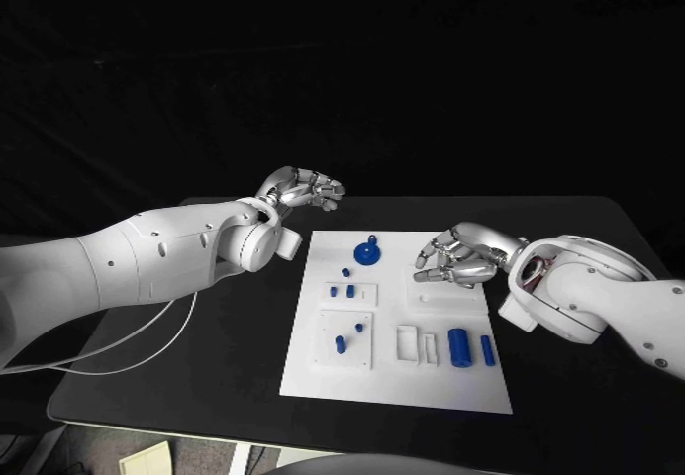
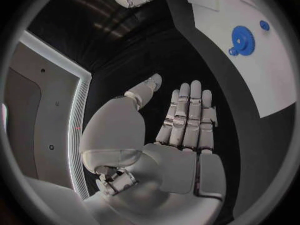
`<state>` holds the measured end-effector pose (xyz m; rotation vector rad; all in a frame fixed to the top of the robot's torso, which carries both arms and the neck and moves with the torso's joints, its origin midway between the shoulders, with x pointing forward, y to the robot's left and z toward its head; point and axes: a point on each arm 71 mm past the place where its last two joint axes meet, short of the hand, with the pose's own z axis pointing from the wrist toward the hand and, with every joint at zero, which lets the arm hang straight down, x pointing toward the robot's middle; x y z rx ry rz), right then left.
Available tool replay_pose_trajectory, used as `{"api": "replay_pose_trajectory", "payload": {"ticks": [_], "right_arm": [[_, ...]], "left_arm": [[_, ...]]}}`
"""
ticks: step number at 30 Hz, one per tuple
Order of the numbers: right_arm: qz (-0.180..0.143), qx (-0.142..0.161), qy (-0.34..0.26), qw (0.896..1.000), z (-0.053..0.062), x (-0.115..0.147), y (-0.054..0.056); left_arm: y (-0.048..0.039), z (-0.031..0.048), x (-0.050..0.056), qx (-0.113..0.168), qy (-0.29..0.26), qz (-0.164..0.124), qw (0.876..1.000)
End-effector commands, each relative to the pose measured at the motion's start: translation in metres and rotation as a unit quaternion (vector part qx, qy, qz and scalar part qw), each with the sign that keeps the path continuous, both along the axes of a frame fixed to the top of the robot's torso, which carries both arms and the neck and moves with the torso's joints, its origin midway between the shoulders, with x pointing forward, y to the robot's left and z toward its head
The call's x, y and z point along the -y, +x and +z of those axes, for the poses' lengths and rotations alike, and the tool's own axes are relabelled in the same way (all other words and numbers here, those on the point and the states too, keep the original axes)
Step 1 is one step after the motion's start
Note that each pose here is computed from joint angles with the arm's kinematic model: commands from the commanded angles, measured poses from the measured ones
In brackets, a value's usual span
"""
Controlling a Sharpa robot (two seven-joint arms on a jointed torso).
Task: Assemble the parts on the task board
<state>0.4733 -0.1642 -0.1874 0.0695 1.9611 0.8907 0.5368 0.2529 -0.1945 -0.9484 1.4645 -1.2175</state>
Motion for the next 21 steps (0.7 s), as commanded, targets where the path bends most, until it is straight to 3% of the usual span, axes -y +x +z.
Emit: {"api": "replay_pose_trajectory", "payload": {"ticks": [1,6,10,16,18,20,21], "right_arm": [[0.003,-0.107,-0.031,0.994,-0.008,0.015,0.0],[-0.022,-0.128,-0.063,0.989,-0.007,0.041,-0.003],[-0.038,-0.201,-0.033,0.978,-0.013,0.053,-0.011],[-0.049,-0.207,-0.072,0.975,-0.024,0.063,-0.021],[-0.078,-0.21,-0.089,0.971,-0.031,0.069,-0.022],[-0.135,-0.205,-0.091,0.965,-0.037,0.075,-0.022],[-0.141,-0.207,-0.092,0.964,-0.039,0.075,-0.023]], "left_arm": [[0.0002,-0.0018,0.004,-0.003,-0.01,-0.011,1.0],[-0.0011,-0.0058,0.005,-0.008,-0.011,-0.012,1.0],[-0.0018,-0.0077,0.004,-0.01,-0.012,-0.012,1.0],[-0.0065,-0.0109,0.007,-0.015,-0.015,-0.018,1.0],[-0.0089,-0.0127,0.008,-0.019,-0.017,-0.021,0.999],[-0.0121,-0.0162,0.008,-0.023,-0.016,-0.023,0.999],[-0.0134,-0.0179,0.008,-0.025,-0.015,-0.024,0.999]]}}
